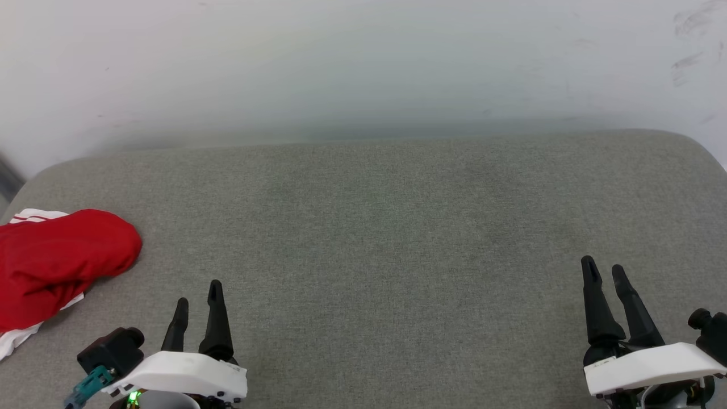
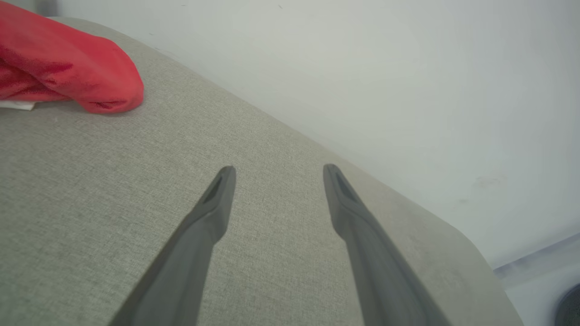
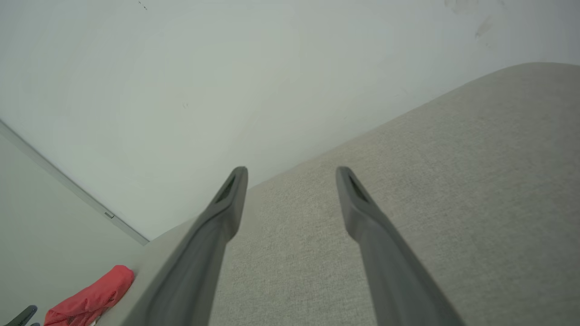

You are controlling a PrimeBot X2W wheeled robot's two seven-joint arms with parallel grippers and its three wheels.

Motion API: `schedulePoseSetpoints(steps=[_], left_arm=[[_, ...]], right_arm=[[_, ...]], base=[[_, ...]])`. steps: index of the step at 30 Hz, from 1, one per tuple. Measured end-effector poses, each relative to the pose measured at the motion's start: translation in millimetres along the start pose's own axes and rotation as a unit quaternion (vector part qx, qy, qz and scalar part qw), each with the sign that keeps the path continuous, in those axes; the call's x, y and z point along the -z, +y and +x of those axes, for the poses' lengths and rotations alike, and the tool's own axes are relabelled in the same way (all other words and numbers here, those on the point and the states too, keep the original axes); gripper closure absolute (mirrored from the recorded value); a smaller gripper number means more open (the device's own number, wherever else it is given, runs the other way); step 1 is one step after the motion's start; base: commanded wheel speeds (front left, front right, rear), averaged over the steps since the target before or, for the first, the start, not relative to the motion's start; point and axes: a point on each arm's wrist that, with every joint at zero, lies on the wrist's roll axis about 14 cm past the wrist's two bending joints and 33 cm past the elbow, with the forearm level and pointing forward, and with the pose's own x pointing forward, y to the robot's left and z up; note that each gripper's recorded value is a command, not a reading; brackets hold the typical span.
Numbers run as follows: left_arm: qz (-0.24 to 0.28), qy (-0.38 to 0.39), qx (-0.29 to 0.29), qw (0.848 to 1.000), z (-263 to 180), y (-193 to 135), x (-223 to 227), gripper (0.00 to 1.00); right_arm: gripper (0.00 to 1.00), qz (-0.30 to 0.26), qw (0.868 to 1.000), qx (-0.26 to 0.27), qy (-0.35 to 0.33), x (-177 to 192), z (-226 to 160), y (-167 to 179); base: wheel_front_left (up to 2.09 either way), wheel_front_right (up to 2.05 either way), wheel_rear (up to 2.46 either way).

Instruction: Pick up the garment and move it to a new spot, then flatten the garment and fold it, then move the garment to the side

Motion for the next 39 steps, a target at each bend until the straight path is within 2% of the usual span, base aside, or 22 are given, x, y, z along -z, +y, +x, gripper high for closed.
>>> schedulePoseSetpoints(steps=[19,39], left_arm=[[0.115,-0.026,0.014,0.993,-11,-7,-3,0.0],[0.193,-0.053,0.047,0.979,-19,-22,-3,0.0]], right_arm=[[0.0,-0.109,0.994,-0.022,-0.011,-1,-6,10],[0.0,-0.19,0.981,-0.038,-0.024,-4,-11,16]], base=[[0.0,0.0,0.0],[0.0,0.0,0.0]])
